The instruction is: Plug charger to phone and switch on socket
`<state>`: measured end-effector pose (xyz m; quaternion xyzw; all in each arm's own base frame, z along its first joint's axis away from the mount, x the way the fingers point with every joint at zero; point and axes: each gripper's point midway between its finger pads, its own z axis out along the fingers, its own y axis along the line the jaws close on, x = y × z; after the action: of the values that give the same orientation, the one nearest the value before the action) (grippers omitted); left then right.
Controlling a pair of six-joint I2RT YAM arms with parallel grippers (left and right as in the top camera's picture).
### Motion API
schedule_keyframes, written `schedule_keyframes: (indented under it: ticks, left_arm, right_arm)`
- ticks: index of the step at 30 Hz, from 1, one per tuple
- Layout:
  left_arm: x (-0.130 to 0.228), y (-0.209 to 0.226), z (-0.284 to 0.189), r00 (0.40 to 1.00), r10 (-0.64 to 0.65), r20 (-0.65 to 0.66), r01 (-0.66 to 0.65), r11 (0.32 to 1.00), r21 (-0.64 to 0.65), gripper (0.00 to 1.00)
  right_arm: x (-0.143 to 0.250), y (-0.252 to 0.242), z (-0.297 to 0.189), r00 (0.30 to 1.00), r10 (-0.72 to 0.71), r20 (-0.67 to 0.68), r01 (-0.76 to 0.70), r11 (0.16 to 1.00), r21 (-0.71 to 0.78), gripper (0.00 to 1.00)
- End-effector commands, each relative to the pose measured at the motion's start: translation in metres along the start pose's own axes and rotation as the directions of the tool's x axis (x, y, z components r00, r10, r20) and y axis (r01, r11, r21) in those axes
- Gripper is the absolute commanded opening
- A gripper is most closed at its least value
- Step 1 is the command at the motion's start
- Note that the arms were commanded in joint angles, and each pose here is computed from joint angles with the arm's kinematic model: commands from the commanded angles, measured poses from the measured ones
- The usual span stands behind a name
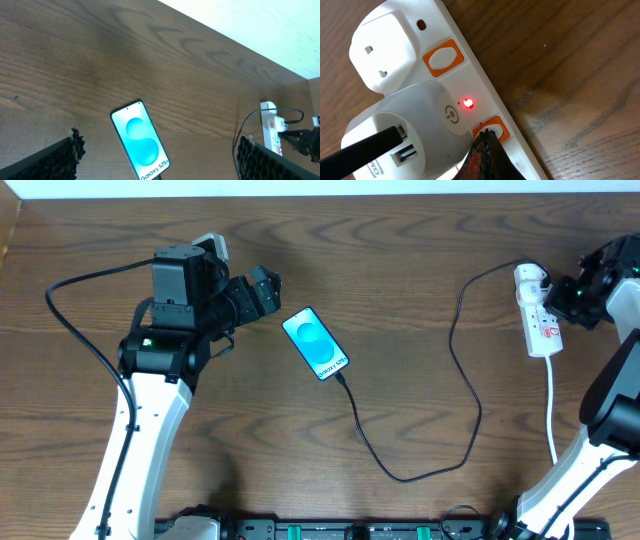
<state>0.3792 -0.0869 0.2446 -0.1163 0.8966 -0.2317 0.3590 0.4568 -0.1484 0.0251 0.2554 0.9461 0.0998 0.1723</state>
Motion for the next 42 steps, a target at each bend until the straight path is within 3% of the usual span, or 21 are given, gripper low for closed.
schedule_keyframes:
  ticks: [1,12,24,33,39,42]
  left_arm:
    - [-0.008,-0.002,-0.006,1.000,0.014,0.028,-0.014,1.000,-0.004,1.00]
    - [-0.008,-0.002,-0.006,1.000,0.014,0.028,-0.014,1.000,-0.004,1.00]
    - [-0.008,-0.002,-0.006,1.000,0.014,0.028,-0.014,1.000,-0.004,1.00]
    - [-0.008,-0.002,-0.006,1.000,0.014,0.028,-0.014,1.000,-0.004,1.00]
    - [-0.008,-0.002,-0.006,1.000,0.014,0.028,-0.014,1.000,-0.004,1.00]
    - [-0.008,-0.002,-0.006,1.000,0.014,0.028,-0.014,1.000,-0.004,1.00]
  right_arm:
    - [0.048,0.061,0.024,0.985,-0.086,-0.148,0.058,0.981,-0.183,0.01]
    - [0.018,0.056,0.004,0.996,-0.077,-0.051,0.066,0.980,-0.186,0.01]
    - [-0.028,0.056,-0.142,0.973,-0.044,0.225,0.094,0.972,-0.216,0.02]
    - [0.001,0.076,-0.234,0.936,-0.127,0.327,0.200,0.959,-0.199,0.04]
    - [0.050,0.131,-0.284,0.866,-0.317,0.386,0.415,0.887,-0.203,0.10]
    - [0.082,0.159,-0.300,0.821,-0.411,0.396,0.511,0.838,-0.192,0.18]
